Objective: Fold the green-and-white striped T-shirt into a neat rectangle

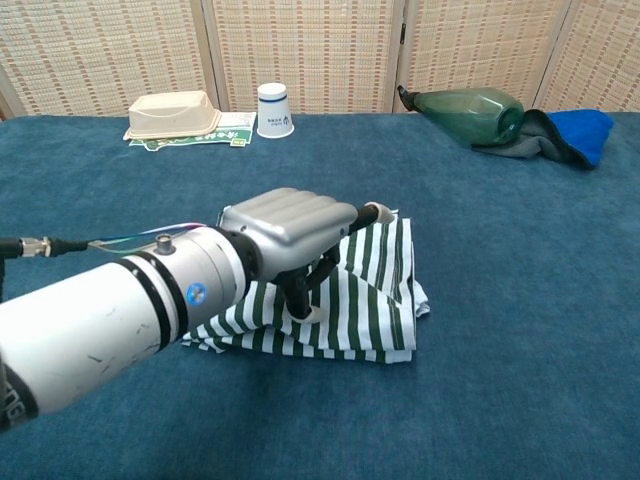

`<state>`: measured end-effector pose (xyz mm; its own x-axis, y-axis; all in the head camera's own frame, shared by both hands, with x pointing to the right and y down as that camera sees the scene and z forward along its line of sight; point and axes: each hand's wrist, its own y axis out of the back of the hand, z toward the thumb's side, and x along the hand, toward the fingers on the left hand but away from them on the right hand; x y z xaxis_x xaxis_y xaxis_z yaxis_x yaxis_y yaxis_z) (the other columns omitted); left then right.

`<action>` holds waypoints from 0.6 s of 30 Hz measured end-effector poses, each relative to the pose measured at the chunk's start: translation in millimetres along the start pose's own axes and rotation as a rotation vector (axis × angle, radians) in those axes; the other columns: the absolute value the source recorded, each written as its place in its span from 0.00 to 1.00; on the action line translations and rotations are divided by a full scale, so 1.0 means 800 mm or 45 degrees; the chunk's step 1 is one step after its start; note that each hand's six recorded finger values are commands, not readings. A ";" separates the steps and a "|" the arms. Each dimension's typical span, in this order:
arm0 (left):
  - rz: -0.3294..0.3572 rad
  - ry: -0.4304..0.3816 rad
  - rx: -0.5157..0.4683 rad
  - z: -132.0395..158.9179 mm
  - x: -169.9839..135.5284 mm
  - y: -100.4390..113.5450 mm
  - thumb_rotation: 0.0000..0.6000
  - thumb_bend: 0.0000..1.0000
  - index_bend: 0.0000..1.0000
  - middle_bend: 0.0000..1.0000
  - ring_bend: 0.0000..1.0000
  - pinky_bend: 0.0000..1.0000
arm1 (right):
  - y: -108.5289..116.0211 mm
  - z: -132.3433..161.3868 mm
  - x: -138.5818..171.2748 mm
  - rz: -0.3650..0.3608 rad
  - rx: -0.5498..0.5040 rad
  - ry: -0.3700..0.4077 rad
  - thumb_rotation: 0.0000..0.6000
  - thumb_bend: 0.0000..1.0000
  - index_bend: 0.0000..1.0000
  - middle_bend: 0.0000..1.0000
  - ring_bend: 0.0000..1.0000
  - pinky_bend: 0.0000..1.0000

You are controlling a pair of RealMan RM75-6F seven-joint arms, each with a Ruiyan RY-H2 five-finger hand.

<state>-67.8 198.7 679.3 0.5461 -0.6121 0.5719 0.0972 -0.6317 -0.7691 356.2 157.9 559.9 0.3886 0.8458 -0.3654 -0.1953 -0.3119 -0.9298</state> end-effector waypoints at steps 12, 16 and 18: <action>-0.056 0.006 -0.030 0.001 -0.011 -0.024 1.00 0.25 0.00 0.79 0.73 0.93 | 0.002 -0.004 0.002 -0.008 0.001 -0.014 1.00 0.27 0.26 0.96 0.97 1.00; -0.029 -0.008 -0.066 0.002 -0.019 -0.010 1.00 0.25 0.00 0.79 0.72 0.93 | 0.006 -0.006 0.003 -0.018 0.002 -0.022 1.00 0.27 0.26 0.96 0.97 1.00; -0.014 -0.010 -0.089 0.000 -0.023 -0.001 1.00 0.25 0.00 0.78 0.72 0.93 | 0.007 -0.008 0.004 -0.021 0.003 -0.029 1.00 0.27 0.26 0.96 0.97 1.00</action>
<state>-77.6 210.7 669.2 0.5522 -0.6011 0.5777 0.0453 -0.6703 -0.7407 362.1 156.0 552.9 0.3714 0.8606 -0.3485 -0.1909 -0.2966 -0.9357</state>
